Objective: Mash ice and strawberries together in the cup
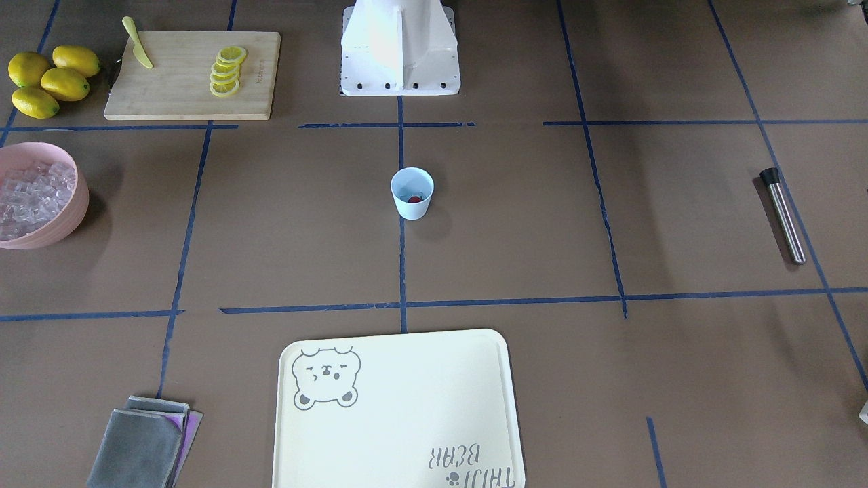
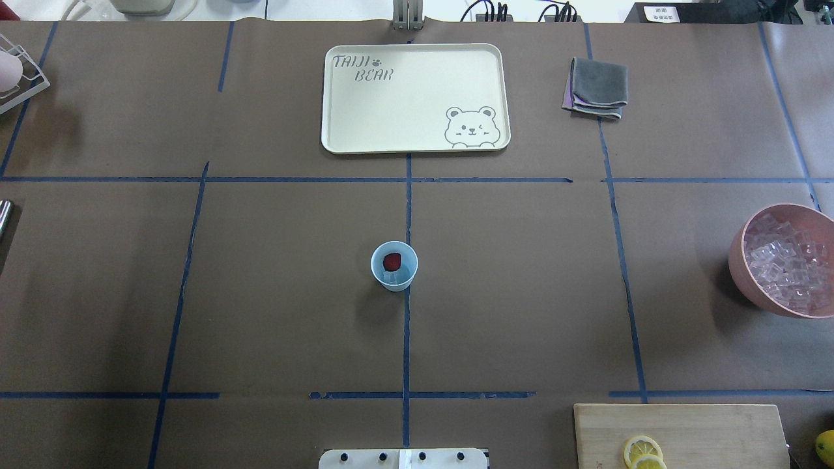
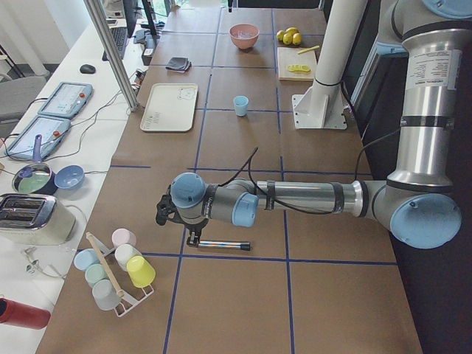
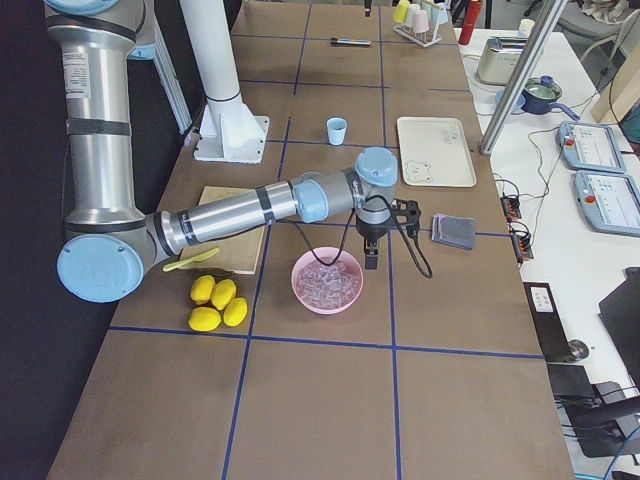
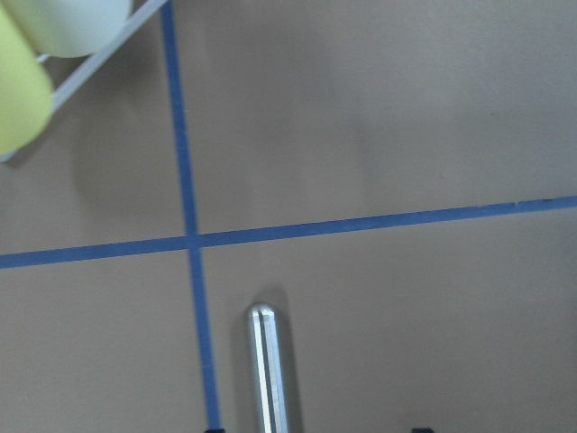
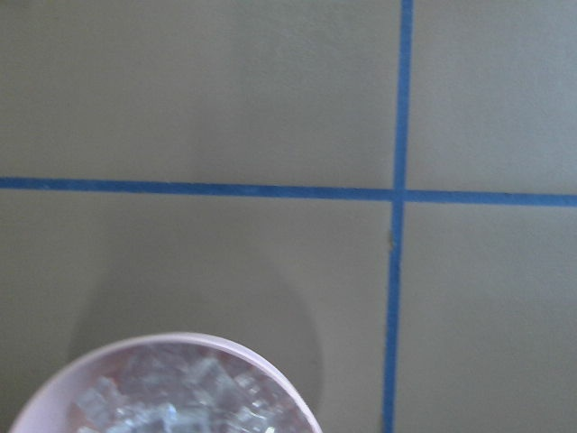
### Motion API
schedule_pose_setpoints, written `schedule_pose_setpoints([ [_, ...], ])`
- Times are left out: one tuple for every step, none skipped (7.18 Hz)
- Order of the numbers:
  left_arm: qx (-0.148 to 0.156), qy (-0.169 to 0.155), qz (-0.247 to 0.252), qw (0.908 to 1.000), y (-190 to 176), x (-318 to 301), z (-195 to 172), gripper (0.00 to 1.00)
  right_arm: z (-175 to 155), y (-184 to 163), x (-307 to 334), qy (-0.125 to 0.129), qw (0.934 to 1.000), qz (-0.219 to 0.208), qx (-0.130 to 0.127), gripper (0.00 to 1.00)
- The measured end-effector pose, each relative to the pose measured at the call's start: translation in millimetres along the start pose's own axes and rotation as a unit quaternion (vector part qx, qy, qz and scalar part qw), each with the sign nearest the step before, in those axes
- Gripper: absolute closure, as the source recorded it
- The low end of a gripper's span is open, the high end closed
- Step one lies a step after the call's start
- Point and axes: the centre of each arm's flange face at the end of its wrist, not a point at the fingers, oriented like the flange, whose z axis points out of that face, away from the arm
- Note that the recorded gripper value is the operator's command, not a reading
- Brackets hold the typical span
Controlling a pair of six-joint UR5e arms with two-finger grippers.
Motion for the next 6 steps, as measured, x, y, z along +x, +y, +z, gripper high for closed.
schedule_pose_setpoints([
  [-0.006,-0.002,-0.008,0.9999,2,-4,-12,0.22,5,21,35,-0.008,0.9999,0.003,-0.008,0.0],
  [-0.013,-0.005,-0.018,0.9997,3,0,-21,0.21,10,39,54,-0.017,0.9997,0.005,-0.016,0.0],
  [-0.022,-0.017,-0.029,0.9992,7,3,-29,0.16,14,50,64,-0.019,0.9996,0.007,-0.02,0.0],
  [-0.026,-0.041,-0.032,0.9983,10,3,-34,0.0,15,53,67,-0.018,0.9996,0.006,-0.02,0.0],
  [-0.028,-0.061,-0.032,0.9973,12,3,-36,0.0,14,52,67,-0.016,0.9997,0.004,-0.019,0.0],
  [-0.031,-0.069,-0.034,0.9965,17,-2,-34,0.0,13,51,66,-0.014,0.9998,0.003,-0.016,0.0],
])
